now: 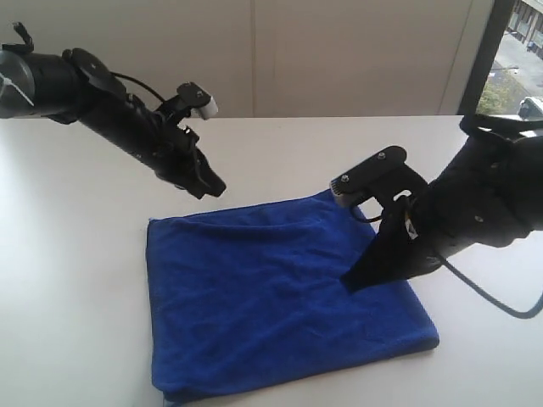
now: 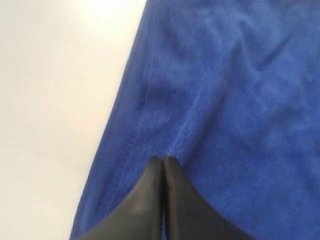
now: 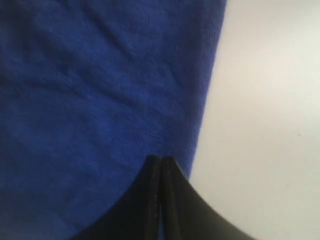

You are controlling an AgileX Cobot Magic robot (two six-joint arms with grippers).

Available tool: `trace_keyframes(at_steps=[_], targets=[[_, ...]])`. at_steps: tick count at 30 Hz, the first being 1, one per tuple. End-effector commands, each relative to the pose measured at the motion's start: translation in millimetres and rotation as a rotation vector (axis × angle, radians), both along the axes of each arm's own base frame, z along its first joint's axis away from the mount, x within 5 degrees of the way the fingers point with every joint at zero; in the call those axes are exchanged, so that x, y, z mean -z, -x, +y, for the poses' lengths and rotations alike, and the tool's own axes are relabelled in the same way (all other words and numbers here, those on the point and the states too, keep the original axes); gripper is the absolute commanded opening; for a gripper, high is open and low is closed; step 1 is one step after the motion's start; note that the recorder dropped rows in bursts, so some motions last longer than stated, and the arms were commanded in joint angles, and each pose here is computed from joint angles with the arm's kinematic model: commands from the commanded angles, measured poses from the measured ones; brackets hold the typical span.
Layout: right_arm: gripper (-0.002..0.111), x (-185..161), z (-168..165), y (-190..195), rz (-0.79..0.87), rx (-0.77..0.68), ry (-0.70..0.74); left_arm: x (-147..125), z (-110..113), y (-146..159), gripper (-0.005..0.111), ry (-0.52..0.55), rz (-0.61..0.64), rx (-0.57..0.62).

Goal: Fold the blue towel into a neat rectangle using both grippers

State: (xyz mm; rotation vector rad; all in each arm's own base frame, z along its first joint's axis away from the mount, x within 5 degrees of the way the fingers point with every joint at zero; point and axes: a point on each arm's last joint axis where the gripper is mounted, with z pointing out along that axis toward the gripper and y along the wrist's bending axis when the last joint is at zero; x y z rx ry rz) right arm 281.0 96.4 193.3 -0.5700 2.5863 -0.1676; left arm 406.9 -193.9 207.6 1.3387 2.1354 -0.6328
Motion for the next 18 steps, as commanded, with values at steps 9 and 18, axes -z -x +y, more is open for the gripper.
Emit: trace_keyframes(at_steps=[9, 18], targets=[[0.0, 27, 64, 3, -0.007, -0.212, -0.185, 22, -51, -11, 0.0, 0.076, -0.012, 0.084], [0.0, 49, 78, 5, 0.026, -0.251, -0.174, 39, -58, -13, 0.0, 0.055, 0.019, 0.094]])
